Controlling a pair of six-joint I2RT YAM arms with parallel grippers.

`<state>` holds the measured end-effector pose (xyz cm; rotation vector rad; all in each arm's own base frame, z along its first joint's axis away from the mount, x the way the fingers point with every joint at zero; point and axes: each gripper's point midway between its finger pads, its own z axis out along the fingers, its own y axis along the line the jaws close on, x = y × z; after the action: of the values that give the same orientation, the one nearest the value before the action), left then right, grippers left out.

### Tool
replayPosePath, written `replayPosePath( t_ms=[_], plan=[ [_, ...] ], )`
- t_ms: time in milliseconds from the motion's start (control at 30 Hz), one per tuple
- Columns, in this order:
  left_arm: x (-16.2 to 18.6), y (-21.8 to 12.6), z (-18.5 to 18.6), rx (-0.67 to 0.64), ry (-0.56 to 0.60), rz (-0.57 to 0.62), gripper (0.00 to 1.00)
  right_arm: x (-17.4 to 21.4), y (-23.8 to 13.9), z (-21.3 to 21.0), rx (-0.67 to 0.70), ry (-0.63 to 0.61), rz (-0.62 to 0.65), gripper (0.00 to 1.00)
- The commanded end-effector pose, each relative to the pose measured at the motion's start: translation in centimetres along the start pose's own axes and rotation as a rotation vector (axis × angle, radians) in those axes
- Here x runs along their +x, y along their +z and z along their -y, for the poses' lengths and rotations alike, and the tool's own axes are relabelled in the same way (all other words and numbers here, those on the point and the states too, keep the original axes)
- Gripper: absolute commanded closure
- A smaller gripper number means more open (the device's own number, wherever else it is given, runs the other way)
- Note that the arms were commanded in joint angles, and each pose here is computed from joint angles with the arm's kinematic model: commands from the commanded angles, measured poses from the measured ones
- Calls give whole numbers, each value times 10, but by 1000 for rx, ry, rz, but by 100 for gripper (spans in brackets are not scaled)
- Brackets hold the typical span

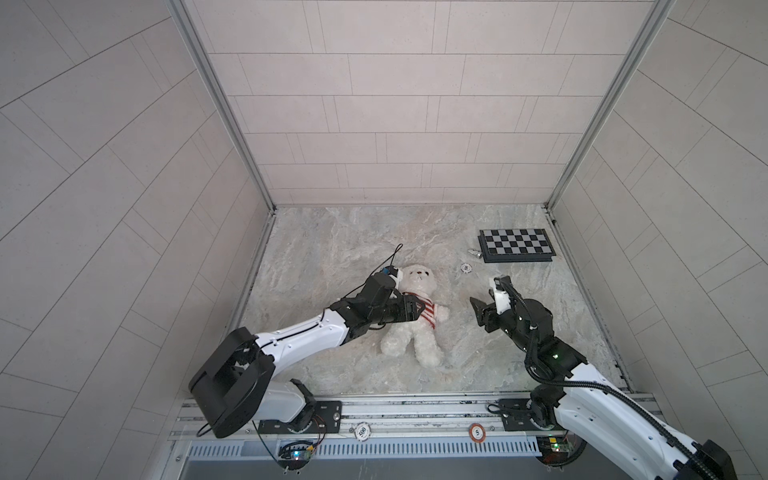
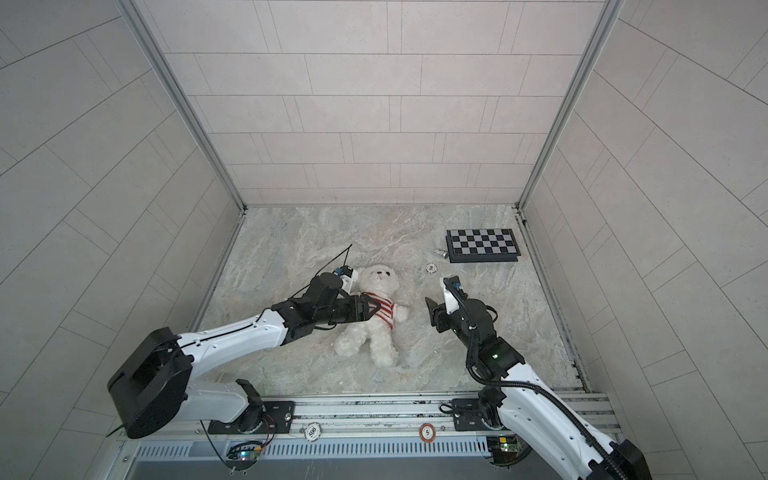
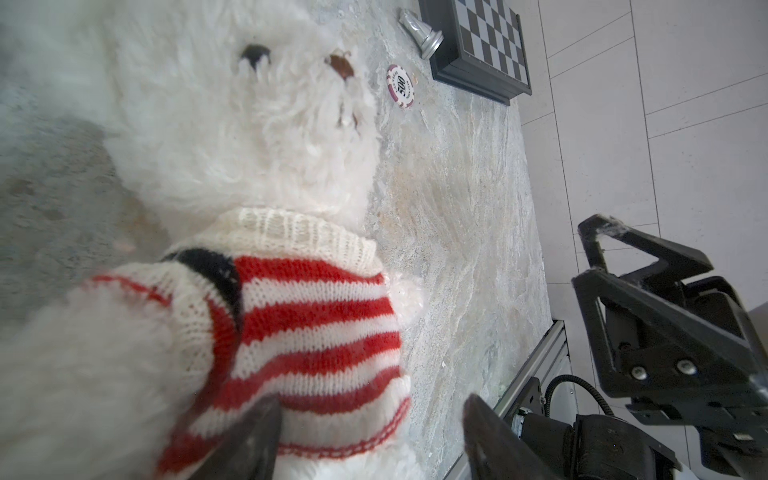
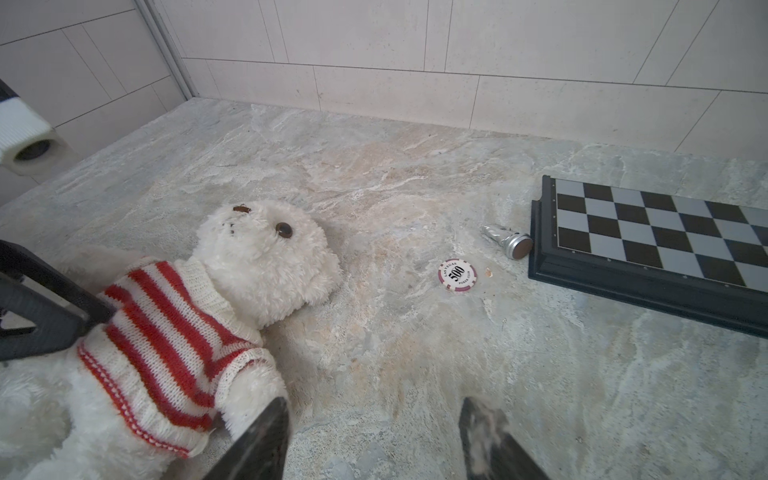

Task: Dress the teddy bear

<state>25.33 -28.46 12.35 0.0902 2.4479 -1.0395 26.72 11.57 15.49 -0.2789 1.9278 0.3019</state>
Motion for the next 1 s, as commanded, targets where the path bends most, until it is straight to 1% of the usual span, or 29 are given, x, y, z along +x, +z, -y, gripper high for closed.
replayPosePath(
  t_ms=[0,100,200,233,267,333,367,433,467,533,600,667,733,800,867,933,967],
  plan=[
    [-23,-25,-8,-39,73,74,23,-13,-5,11,63,5,21,32],
    [-38,-44,-19,-60,117,142,21,-11,-7,23,127,21,8,28],
    [-54,-62,-29,-93,143,212,17,-11,-10,37,193,37,-8,26],
    [-61,-68,-32,-107,154,245,15,-11,-11,41,210,43,-13,24],
    [-69,-75,-35,-135,165,282,13,-12,-12,45,226,45,-16,19],
    [-85,-92,-49,-231,174,365,6,-11,-15,54,268,43,-25,10],
    [-95,-102,-61,-290,156,415,3,-9,-17,60,295,44,-31,8],
    [-109,-119,-83,-386,119,490,0,-5,-19,70,340,56,-38,6],
    [-115,-128,-95,-444,103,529,0,-3,-20,76,366,58,-38,1],
    [-125,-141,-111,-530,86,588,0,0,-23,89,428,74,-32,0],
    [-134,-153,-119,-591,103,652,0,-1,-26,102,478,93,-21,0],
    [-144,-169,-125,-673,160,740,0,-4,-30,117,537,115,-2,1],
    [-152,-180,-127,-731,226,804,0,-7,-32,129,588,119,19,0],
    [-156,-190,-132,-816,271,830,0,-10,-34,138,618,115,40,1],
    [-158,-201,-141,-928,310,840,0,-11,-36,147,655,109,62,0],
    [-155,-213,-156,-1052,299,856,0,-13,-34,151,665,79,91,0],
    [-154,-216,-161,-1087,301,856,0,-13,-33,154,676,70,104,0]
  ],
)
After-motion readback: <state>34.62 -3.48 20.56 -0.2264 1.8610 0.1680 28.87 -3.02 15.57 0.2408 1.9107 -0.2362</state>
